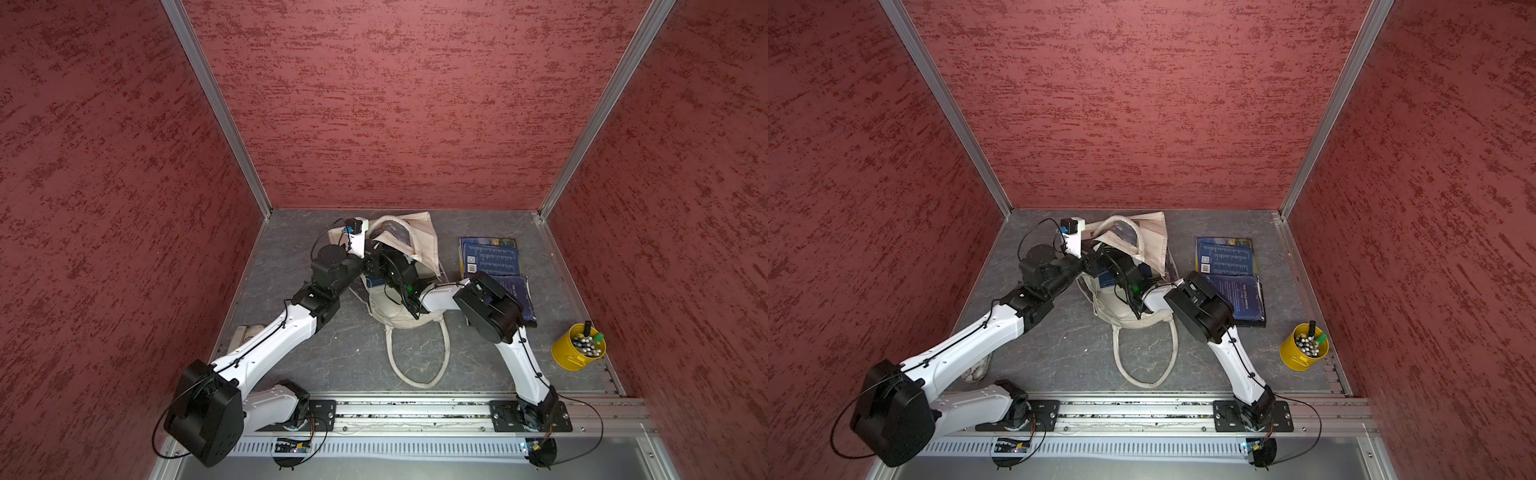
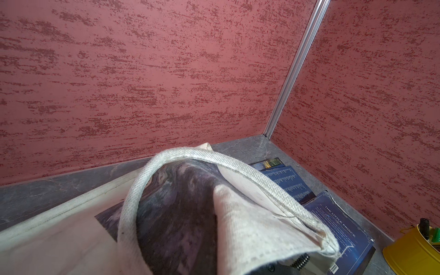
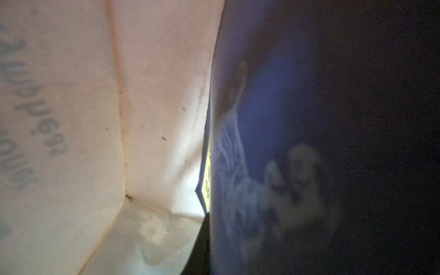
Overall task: Take out the books from the canvas bag
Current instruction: Pick up the book from the canvas bag.
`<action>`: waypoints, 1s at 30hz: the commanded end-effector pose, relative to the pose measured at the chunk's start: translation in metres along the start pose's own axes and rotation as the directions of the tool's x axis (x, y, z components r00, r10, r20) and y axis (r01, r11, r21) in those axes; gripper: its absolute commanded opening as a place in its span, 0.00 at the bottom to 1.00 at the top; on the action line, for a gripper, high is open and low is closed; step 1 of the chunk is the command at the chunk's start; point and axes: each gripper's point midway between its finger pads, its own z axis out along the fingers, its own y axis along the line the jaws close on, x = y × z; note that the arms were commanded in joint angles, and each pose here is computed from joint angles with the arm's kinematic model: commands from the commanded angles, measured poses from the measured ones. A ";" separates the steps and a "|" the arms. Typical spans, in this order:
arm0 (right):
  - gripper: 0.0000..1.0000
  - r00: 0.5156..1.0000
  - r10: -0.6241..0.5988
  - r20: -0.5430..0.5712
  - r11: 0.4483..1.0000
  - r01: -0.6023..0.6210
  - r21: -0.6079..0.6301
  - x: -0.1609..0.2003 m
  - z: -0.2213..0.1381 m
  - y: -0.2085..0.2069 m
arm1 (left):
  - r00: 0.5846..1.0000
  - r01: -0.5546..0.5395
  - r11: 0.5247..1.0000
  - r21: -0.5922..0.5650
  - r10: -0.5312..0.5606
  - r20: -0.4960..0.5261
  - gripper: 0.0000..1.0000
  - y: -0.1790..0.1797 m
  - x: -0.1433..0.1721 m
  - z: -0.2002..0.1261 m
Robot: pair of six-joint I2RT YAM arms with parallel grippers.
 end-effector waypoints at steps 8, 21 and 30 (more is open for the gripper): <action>0.00 0.984 -0.178 0.006 0.978 0.178 -0.113 -0.019 -0.094 0.064 | 0.996 -0.006 0.997 -0.071 0.012 0.092 0.00 0.007 -0.025 -0.004; 0.00 0.883 -0.459 -0.094 0.859 0.414 -0.302 -0.002 -0.212 0.122 | 0.997 -0.004 0.990 -0.139 0.014 0.076 0.00 0.018 -0.023 -0.001; 0.00 0.844 -0.532 0.072 0.808 0.532 -0.254 -0.054 -0.286 0.139 | 0.998 -0.003 0.990 -0.139 0.012 0.066 0.00 0.018 -0.021 0.000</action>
